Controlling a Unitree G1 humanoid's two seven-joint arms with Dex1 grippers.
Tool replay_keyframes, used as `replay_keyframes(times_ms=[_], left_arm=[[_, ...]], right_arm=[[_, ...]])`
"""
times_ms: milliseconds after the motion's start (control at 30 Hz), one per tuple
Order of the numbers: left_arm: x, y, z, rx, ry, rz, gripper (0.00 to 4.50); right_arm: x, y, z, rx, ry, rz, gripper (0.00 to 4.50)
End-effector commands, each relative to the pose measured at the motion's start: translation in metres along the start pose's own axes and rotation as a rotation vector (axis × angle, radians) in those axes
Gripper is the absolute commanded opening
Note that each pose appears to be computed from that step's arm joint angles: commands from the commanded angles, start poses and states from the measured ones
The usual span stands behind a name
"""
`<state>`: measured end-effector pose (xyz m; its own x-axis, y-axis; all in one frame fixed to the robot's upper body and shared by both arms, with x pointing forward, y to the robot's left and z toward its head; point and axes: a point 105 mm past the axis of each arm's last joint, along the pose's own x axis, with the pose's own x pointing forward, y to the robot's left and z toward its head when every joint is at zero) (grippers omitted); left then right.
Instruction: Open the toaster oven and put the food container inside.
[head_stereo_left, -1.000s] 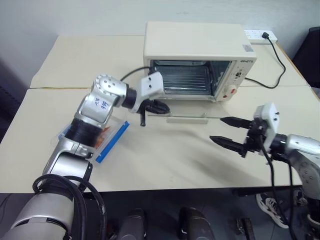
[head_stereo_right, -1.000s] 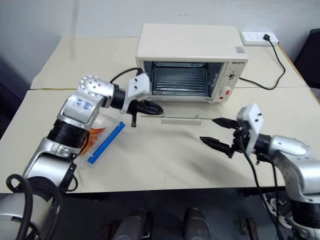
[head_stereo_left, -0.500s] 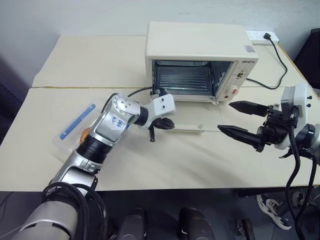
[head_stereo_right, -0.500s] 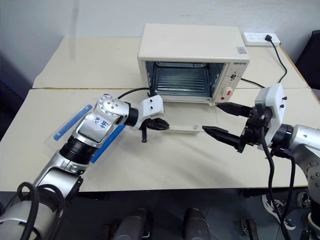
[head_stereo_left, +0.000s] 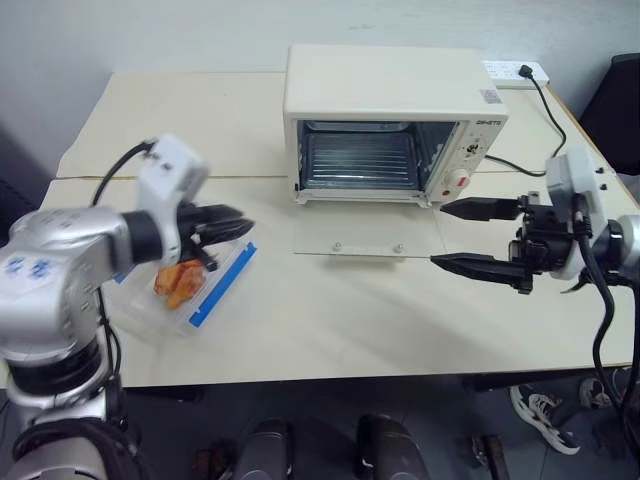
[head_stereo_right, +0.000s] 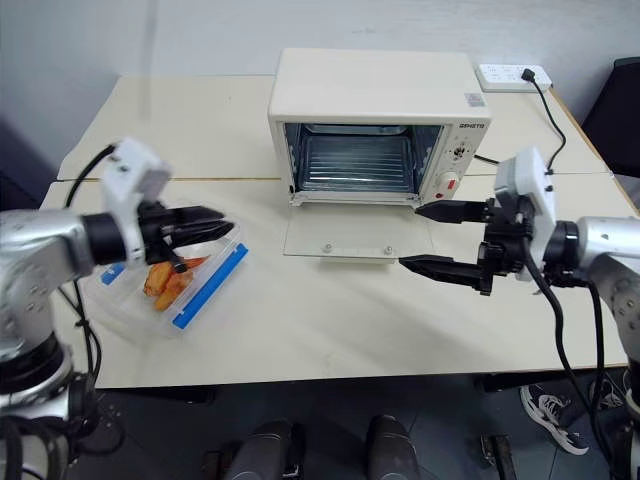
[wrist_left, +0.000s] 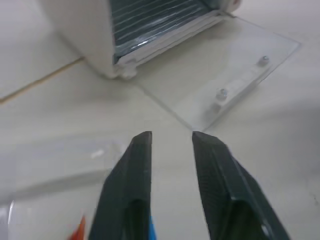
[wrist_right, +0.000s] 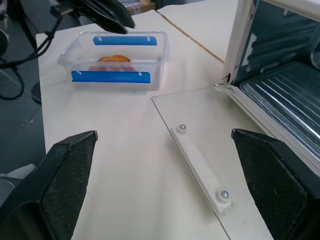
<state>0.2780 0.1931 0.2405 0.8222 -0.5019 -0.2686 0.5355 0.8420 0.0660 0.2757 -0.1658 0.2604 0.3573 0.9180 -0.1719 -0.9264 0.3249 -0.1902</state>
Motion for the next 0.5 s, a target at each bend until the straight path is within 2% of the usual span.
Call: replay_keyframes(times_ms=[33, 167, 233, 267, 333, 500], left_arm=[[-0.044, 0.031, -0.015, -0.073, -0.118, 0.364, 2.6], [-0.094, 0.053, -0.059, -0.189, -0.088, 0.766, 3.75], [-0.109, 0.057, -0.078, -0.258, -0.067, 0.883, 4.29], [-0.113, 0.058, -0.084, -0.285, -0.063, 0.915, 4.42], [-0.111, 0.059, -0.09, -0.35, -0.082, 0.959, 4.42], [-0.073, 0.048, -0.093, -0.528, -0.161, 0.925, 4.42]], right_arm=[[0.004, -0.005, 0.014, -0.071, -0.021, 0.066, 4.5], [0.013, -0.008, 0.019, -0.08, -0.047, 0.144, 4.5], [0.018, -0.009, 0.017, -0.075, -0.054, 0.17, 4.5], [0.019, -0.01, 0.016, -0.074, -0.054, 0.176, 4.5], [0.024, -0.011, 0.013, -0.074, -0.057, 0.198, 4.5], [0.029, -0.01, 0.017, -0.073, -0.083, 0.219, 4.5]])
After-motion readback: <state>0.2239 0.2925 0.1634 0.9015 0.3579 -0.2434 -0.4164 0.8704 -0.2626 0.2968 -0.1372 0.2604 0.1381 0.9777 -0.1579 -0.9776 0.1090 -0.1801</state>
